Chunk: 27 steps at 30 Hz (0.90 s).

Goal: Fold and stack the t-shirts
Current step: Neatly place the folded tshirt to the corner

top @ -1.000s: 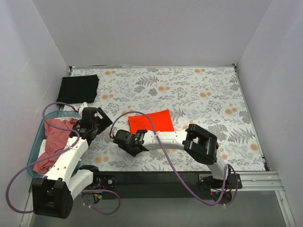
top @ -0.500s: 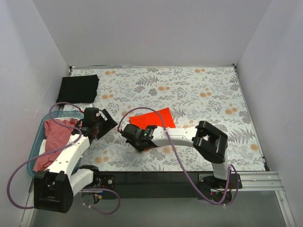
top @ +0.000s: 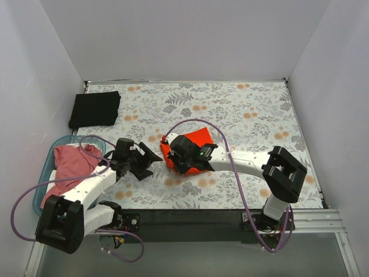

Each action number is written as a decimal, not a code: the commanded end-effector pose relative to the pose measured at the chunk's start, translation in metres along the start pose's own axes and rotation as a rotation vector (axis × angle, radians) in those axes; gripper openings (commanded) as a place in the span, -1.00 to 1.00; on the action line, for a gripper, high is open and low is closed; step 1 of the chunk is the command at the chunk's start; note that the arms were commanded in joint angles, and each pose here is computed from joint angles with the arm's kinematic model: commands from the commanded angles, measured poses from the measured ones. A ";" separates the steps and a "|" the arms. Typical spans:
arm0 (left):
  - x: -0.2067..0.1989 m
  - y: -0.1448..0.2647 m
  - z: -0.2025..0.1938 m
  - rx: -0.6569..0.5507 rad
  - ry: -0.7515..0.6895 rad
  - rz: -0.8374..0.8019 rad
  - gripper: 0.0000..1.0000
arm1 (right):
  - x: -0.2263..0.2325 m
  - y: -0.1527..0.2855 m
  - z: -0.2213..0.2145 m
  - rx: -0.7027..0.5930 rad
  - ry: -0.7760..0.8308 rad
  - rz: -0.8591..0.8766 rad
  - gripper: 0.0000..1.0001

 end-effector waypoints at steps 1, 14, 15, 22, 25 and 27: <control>-0.024 -0.008 -0.012 0.029 0.096 -0.081 0.57 | 0.010 0.005 0.009 -0.049 -0.028 0.074 -0.97; -0.031 -0.051 -0.040 -0.006 0.124 -0.018 0.28 | 0.009 -0.001 0.008 -0.041 -0.046 0.094 -0.97; -0.031 -0.053 -0.040 -0.008 0.127 -0.025 0.26 | 0.010 -0.001 0.007 -0.040 -0.049 0.095 -0.97; -0.033 -0.063 -0.042 -0.017 0.100 -0.024 -0.21 | 0.011 -0.005 0.006 -0.027 -0.048 0.105 -0.97; -0.031 -0.061 -0.043 -0.022 0.093 -0.025 -0.56 | 0.009 -0.007 0.004 -0.023 -0.053 0.098 -0.97; -0.030 -0.060 -0.043 -0.030 0.081 -0.020 -0.80 | 0.010 -0.008 0.004 -0.018 -0.053 0.100 -0.97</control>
Point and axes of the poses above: each gripper's point midway between its finger pads, its own y axis back along the fingers, its own x axis along the line the jaws close on, z = x × y, the point moved 8 cm from there along y, back along the fingers, and after that the axes turned 12 degrees about -y, right-handed, at the moved point
